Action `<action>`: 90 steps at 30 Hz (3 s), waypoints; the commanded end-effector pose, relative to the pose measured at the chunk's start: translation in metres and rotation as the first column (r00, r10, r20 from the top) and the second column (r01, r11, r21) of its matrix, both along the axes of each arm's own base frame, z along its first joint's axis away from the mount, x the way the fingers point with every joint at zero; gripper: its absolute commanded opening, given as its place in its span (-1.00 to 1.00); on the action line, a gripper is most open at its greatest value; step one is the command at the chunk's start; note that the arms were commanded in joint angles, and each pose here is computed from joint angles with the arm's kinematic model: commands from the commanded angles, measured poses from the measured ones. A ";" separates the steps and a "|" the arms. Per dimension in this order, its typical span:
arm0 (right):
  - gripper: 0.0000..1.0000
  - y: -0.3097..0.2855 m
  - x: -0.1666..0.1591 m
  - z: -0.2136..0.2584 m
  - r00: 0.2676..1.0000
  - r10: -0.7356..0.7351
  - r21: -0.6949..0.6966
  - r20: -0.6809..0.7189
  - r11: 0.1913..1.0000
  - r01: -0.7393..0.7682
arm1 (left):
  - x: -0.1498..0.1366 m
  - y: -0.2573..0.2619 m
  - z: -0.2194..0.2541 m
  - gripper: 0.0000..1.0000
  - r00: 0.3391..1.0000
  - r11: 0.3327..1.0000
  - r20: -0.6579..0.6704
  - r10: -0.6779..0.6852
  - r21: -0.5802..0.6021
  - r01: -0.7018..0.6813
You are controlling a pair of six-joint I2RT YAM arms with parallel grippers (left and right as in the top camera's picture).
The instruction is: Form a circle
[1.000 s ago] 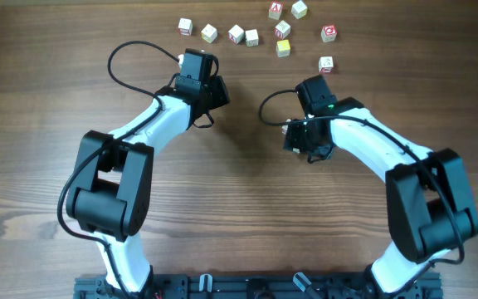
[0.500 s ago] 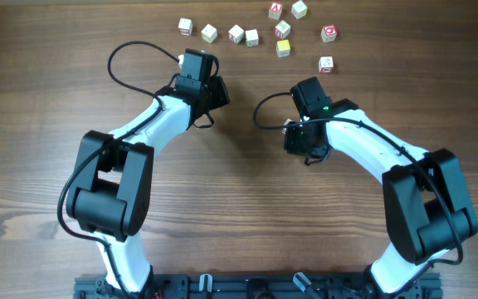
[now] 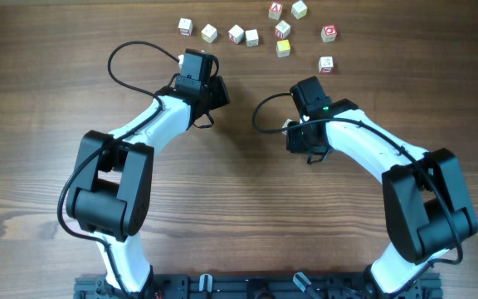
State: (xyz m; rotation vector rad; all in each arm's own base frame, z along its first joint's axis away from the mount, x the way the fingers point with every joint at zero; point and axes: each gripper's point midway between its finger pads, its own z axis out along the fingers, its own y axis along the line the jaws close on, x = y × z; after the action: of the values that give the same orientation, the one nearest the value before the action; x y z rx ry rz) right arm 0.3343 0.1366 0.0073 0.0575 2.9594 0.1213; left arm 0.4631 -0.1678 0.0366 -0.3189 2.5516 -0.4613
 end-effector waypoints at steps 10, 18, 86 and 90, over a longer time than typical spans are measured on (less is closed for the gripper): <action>-0.48 -0.001 -0.002 -0.008 0.996 0.093 -0.025 -0.008 0.995 -0.093 | 0.000 0.003 -0.004 -0.63 1.000 1.000 -0.008 0.013 0.008 -0.013; -0.48 0.000 0.000 -0.007 0.994 0.110 -0.025 0.000 0.994 -0.110 | 0.000 0.003 -0.004 -0.62 1.000 1.000 -0.008 0.013 0.008 -0.013; -0.36 0.033 0.047 0.061 0.958 0.218 0.058 0.185 0.971 -0.232 | 0.006 0.033 -0.007 -0.63 0.994 0.993 -0.012 0.105 0.048 -0.104; -0.56 0.036 0.045 0.056 0.960 0.221 0.075 0.170 0.969 -0.236 | 0.005 0.044 -0.010 -0.63 0.987 0.988 -0.038 0.153 0.040 -0.152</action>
State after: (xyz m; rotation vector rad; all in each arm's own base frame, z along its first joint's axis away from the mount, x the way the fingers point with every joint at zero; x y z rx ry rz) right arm 0.3787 0.1648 0.0672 -0.2549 2.7751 0.2381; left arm 0.4662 -0.1365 0.0314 -0.4284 2.5541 -0.3749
